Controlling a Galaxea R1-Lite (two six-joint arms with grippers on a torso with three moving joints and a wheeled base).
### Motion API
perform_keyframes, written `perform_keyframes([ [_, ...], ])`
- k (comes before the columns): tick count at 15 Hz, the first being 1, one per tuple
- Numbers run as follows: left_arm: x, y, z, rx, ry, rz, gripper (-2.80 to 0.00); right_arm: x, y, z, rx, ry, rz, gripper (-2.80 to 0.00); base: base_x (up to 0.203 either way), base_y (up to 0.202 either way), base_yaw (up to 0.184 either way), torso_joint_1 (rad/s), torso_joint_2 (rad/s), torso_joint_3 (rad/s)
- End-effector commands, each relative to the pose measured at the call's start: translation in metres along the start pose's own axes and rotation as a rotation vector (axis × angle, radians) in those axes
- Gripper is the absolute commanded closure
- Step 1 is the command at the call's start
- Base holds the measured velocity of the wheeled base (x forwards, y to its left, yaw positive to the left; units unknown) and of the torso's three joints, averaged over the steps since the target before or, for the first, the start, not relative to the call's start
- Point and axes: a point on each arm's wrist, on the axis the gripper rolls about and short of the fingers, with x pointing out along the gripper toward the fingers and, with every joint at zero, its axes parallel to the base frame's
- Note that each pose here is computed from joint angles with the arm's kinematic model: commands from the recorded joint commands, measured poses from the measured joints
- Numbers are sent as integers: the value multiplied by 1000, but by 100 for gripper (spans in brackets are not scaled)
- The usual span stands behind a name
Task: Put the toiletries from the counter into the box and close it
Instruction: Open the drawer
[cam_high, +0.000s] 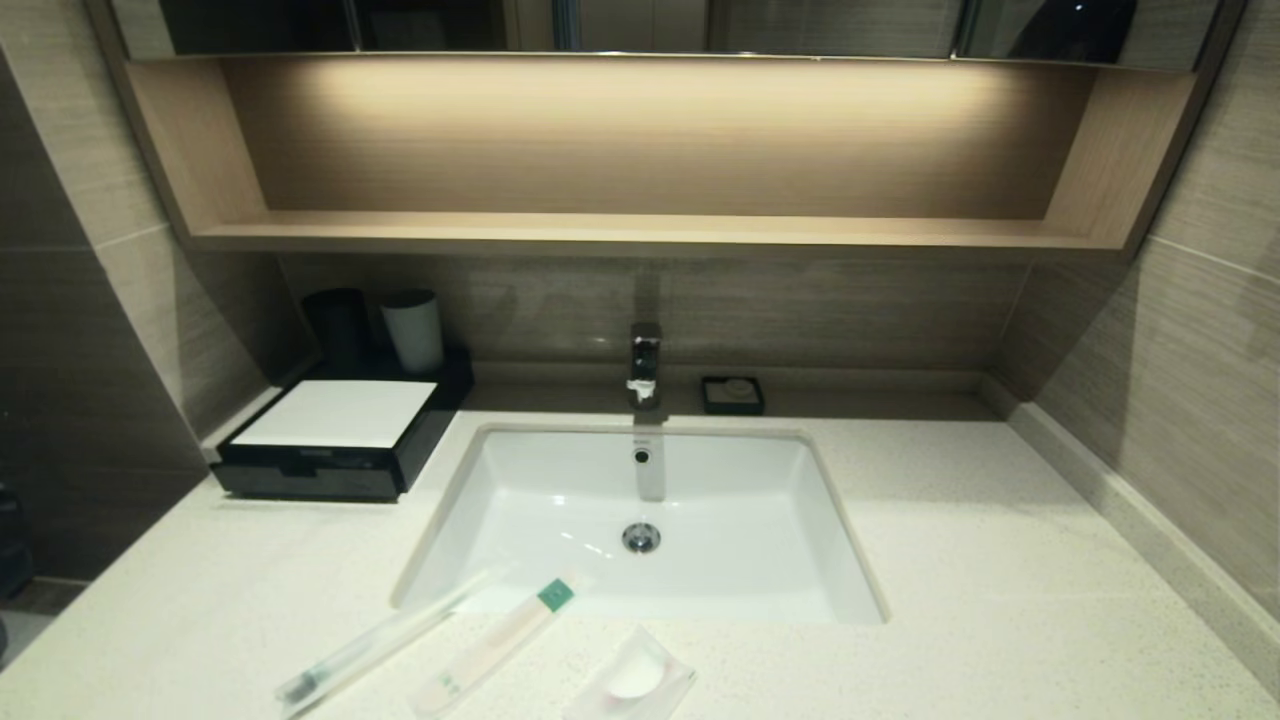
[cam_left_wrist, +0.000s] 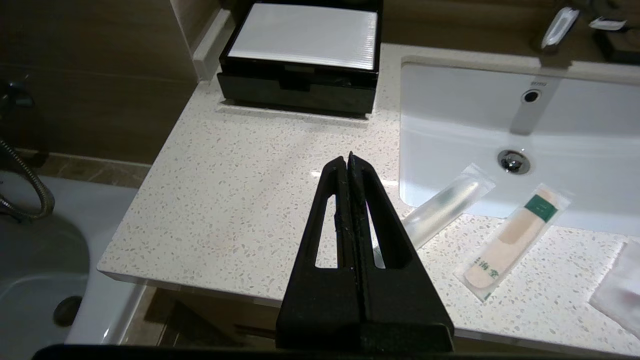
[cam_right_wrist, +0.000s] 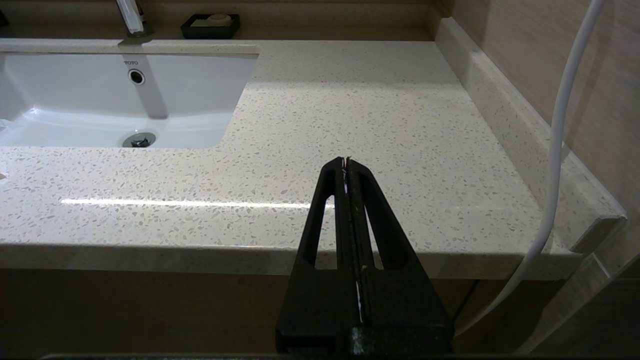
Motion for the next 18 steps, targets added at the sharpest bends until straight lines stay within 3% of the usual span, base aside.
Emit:
perform_keyframes([
  [1,48,-3,8,16,176,27,0,0,0,0,0,1,1,0,0,0,0,0,0,0],
  [7,107,-2,12,8,329,73,0,0,0,0,0,1,1,0,0,0,0,0,0,0],
  [14,171,9,10,11,349,128,0,0,0,0,0,1,1,0,0,0,0,0,0,0],
  [18,217,20,-5,21,357,152,0,0,0,0,0,1,1,0,0,0,0,0,0,0],
])
